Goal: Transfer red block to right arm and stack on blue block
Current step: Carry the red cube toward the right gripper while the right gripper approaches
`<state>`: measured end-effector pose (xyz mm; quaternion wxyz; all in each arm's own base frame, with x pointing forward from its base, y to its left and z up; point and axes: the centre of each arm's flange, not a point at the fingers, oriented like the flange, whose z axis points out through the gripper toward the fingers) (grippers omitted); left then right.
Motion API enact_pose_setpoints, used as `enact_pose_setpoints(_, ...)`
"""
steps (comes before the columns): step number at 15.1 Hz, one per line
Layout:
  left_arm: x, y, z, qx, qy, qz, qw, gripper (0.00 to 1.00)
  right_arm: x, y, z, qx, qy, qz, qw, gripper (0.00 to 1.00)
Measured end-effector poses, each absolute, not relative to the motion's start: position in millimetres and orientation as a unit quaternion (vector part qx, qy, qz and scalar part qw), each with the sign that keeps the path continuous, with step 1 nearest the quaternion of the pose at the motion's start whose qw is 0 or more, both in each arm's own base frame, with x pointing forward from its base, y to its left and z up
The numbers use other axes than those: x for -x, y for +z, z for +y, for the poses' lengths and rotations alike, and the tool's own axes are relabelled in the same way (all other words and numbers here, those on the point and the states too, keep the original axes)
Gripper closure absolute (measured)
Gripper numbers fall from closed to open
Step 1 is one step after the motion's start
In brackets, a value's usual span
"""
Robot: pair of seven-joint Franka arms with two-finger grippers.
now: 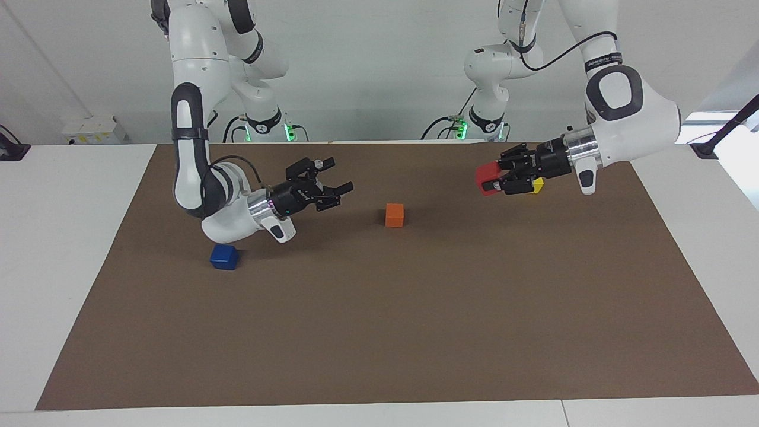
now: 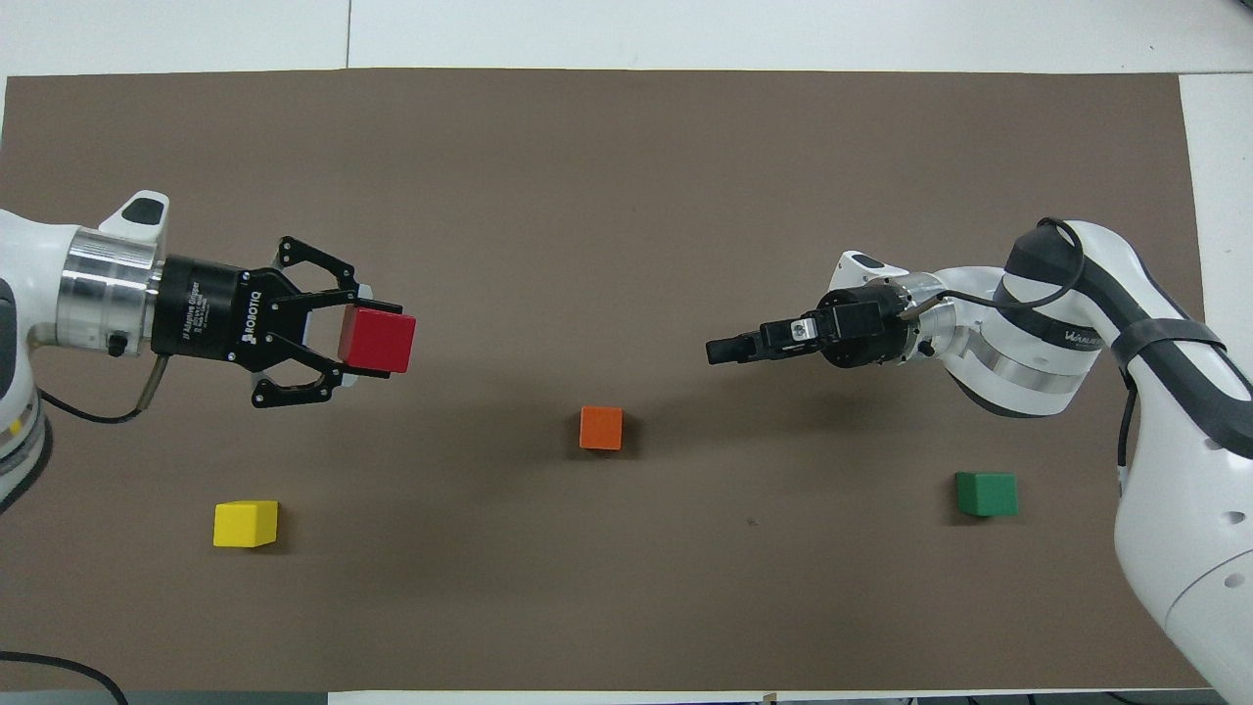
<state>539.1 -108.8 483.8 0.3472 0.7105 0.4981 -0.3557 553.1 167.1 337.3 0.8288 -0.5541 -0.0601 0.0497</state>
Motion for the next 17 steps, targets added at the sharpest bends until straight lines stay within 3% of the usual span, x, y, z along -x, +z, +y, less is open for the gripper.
enact_pose_setpoints(10, -510, 471, -234, -0.556, -0.415, 0.616, 0.373, 0.45, -546, 323, 224, 0.538, 0.032, -0.04, 0.842, 0.0)
enact_pose_setpoints(17, -494, 468, -273, -0.537, -0.413, 0.627, 0.385, 0.45, -545, 321, 228, 0.541, 0.014, -0.047, 0.84, 0.0)
